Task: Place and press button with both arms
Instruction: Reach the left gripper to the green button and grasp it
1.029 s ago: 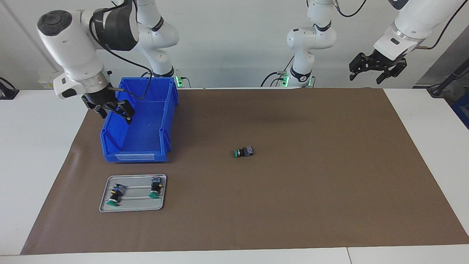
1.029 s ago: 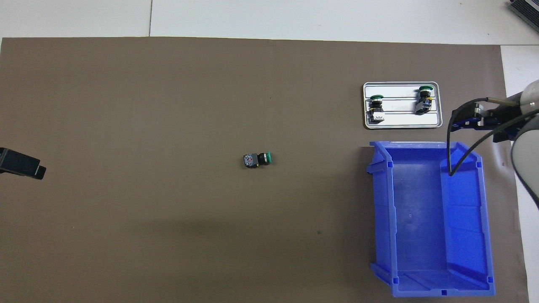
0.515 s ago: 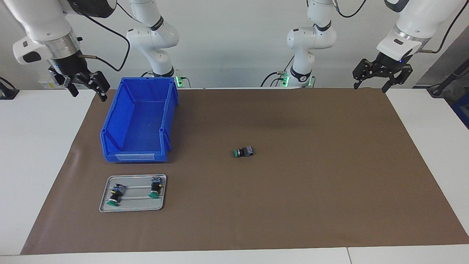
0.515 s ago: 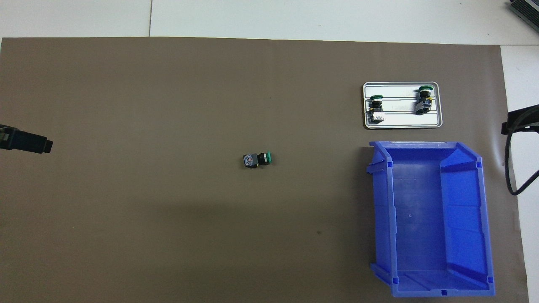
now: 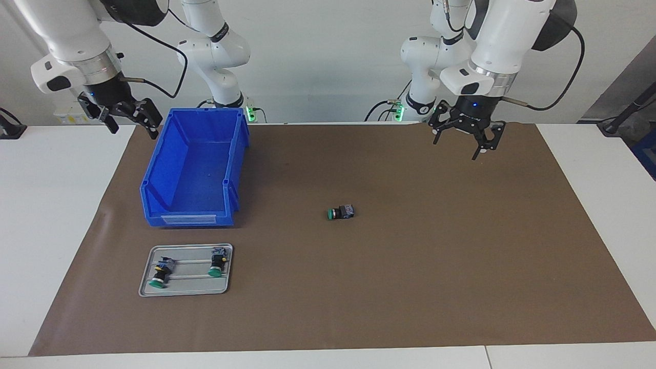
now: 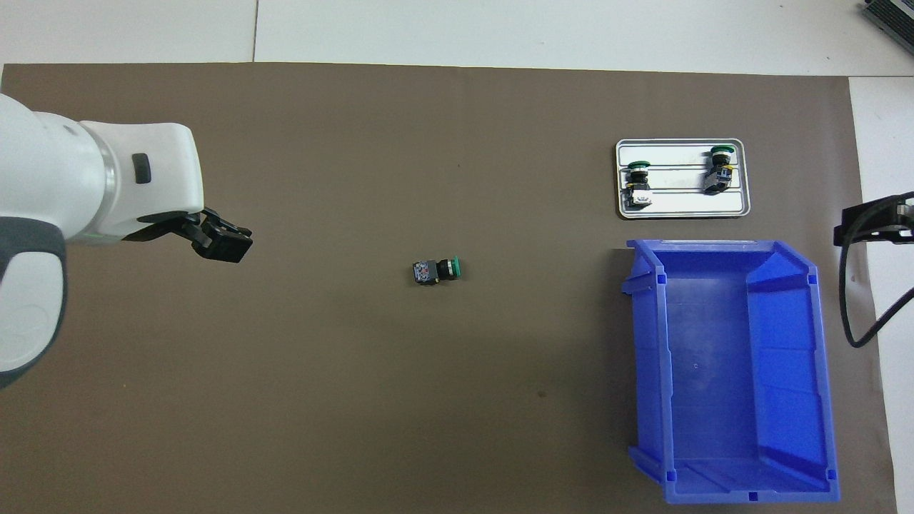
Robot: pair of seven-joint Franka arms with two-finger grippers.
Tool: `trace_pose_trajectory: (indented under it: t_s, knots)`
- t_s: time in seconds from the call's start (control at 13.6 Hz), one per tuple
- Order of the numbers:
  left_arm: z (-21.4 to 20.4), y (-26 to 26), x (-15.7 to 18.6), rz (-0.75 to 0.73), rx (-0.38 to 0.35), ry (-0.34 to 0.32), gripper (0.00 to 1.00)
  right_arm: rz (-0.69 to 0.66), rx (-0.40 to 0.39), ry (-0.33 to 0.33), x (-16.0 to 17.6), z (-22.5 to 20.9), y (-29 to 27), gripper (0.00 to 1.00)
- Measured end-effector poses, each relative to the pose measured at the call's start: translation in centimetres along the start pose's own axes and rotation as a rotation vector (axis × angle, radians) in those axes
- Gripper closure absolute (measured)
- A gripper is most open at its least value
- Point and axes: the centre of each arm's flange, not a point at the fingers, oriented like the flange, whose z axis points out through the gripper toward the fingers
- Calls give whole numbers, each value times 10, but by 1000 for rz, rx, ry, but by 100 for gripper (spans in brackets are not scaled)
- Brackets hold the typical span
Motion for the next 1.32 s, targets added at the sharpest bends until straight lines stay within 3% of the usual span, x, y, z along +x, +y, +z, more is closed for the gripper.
trace_pose_trajectory:
  t_s: [0.44,0.66,0.88,1.32]
  knots:
    - [79,67,46,303,-152,42,0,-15,1,8,-4,-4,-7,0]
    - [128,108,68,445,-131,99,0,-9,3,6,-4,-5,-2,0]
    - [151,144,72,551,-95,165,0,-14,12,5,-5,-5,-6,0]
    - [197,171,79,601,-99,156,0,-28,12,9,-6,-7,-14,0]
